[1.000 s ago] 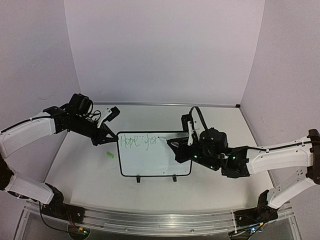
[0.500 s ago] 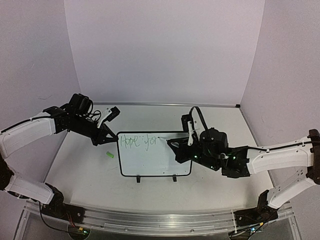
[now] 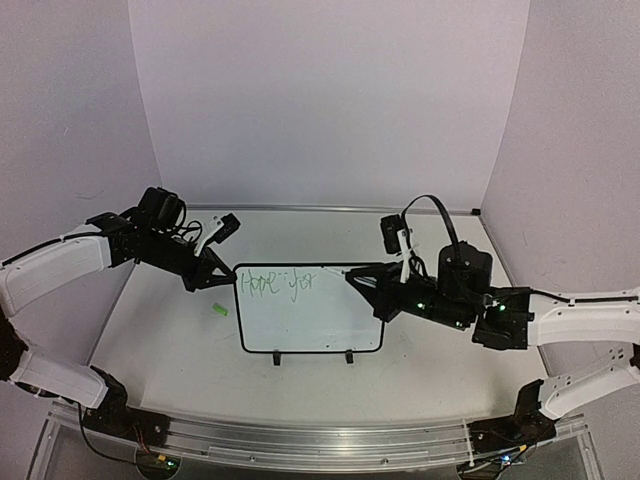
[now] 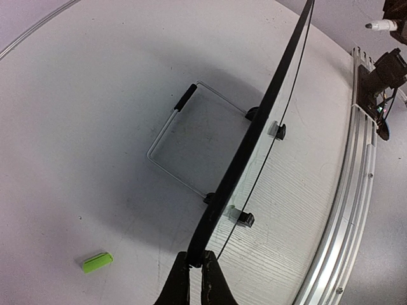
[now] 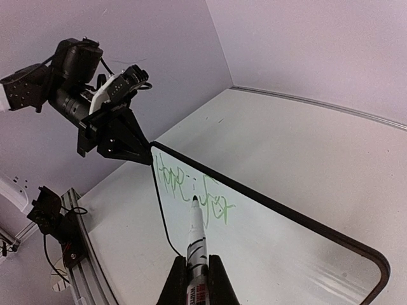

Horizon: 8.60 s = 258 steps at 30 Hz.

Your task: Write a sentence on the whiteboard

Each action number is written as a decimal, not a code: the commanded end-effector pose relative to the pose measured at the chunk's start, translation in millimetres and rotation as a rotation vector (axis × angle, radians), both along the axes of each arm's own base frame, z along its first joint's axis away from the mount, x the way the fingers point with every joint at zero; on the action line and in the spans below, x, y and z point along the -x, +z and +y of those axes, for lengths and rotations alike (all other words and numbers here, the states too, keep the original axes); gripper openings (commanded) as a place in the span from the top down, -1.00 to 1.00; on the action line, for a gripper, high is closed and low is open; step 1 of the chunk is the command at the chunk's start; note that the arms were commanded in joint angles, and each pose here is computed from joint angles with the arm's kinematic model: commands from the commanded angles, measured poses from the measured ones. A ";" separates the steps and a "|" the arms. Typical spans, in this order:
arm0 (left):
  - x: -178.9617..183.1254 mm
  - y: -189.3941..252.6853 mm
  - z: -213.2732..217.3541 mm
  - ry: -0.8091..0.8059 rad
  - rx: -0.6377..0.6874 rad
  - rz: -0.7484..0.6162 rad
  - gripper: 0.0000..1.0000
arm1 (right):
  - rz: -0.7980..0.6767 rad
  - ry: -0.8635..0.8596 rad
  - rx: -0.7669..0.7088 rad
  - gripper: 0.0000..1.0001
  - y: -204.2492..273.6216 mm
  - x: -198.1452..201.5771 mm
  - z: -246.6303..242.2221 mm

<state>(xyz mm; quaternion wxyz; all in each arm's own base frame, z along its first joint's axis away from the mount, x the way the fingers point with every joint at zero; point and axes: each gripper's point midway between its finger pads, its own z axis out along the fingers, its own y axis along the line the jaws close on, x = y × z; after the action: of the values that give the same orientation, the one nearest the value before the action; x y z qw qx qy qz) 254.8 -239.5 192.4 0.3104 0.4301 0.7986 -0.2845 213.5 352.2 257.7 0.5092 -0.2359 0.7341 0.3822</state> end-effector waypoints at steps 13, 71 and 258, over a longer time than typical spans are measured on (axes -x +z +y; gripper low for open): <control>-3.1 0.7 2.1 0.003 -0.036 -0.034 1.00 | 0.021 0.016 -0.016 1.00 -11.4 -10.5 -28.2; -2.0 -0.4 1.1 -0.001 -0.039 -0.031 1.00 | 0.179 -0.013 0.042 1.00 -66.6 -30.0 -11.5; 0.1 2.3 -0.6 -0.009 -0.031 -0.034 1.00 | 0.158 -0.112 -0.048 1.00 -28.3 -20.5 -50.5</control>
<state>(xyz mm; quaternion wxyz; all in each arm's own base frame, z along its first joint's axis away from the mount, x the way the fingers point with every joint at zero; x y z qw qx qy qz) 252.4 -242.1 192.6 0.3094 0.4342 0.7963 -0.2857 224.8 303.3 202.4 0.4343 -0.1623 0.7982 0.3846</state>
